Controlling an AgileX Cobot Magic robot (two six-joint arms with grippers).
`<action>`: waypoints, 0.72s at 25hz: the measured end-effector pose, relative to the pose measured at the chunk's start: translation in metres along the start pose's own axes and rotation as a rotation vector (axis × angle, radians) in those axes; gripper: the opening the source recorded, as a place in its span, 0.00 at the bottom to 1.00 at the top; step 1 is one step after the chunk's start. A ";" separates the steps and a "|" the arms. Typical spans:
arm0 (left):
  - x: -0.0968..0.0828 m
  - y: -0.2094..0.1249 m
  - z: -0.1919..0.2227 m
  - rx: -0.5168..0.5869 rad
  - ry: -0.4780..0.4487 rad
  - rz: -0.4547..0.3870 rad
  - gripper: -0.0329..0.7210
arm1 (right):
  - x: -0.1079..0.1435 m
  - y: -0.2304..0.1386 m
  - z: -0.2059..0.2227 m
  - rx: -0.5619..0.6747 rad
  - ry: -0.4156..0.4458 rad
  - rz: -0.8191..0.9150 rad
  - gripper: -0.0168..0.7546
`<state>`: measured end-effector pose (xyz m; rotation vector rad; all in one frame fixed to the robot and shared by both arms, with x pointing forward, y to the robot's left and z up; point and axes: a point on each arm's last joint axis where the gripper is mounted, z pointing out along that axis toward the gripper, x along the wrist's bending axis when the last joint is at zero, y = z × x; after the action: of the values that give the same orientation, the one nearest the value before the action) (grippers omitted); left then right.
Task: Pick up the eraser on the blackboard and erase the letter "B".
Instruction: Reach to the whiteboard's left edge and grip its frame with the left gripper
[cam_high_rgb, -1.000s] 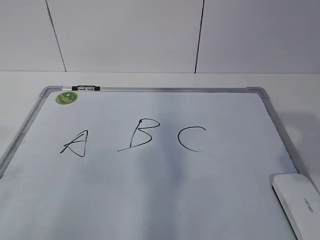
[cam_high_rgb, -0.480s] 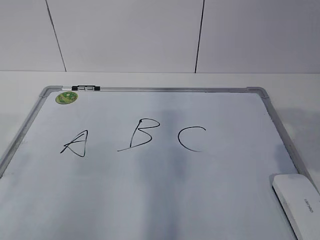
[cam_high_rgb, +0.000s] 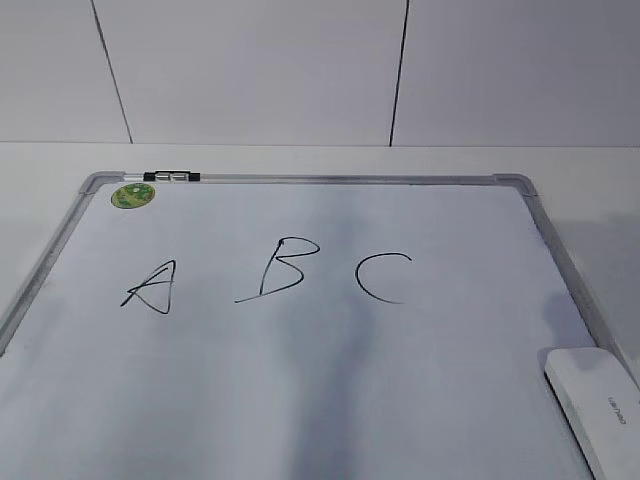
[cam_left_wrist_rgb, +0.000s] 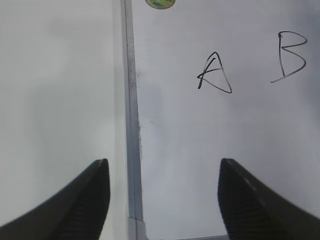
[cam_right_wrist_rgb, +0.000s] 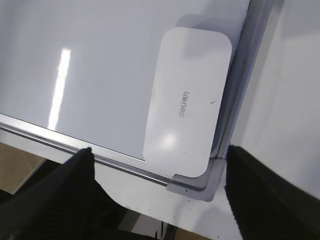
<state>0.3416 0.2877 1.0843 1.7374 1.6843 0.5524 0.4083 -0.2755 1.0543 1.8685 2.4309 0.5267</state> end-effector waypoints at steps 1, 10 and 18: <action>0.000 0.000 0.000 -0.002 0.000 0.000 0.72 | -0.001 0.001 0.002 0.007 0.002 0.003 0.85; 0.000 0.000 0.000 -0.003 -0.001 0.001 0.72 | -0.008 0.014 0.029 0.116 0.054 0.049 0.85; 0.000 0.000 0.000 -0.003 -0.001 0.002 0.72 | -0.012 0.020 0.045 0.163 0.079 0.078 0.82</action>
<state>0.3418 0.2876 1.0845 1.7371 1.6805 0.5541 0.4408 -0.2716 1.0157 2.0497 2.5297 0.4248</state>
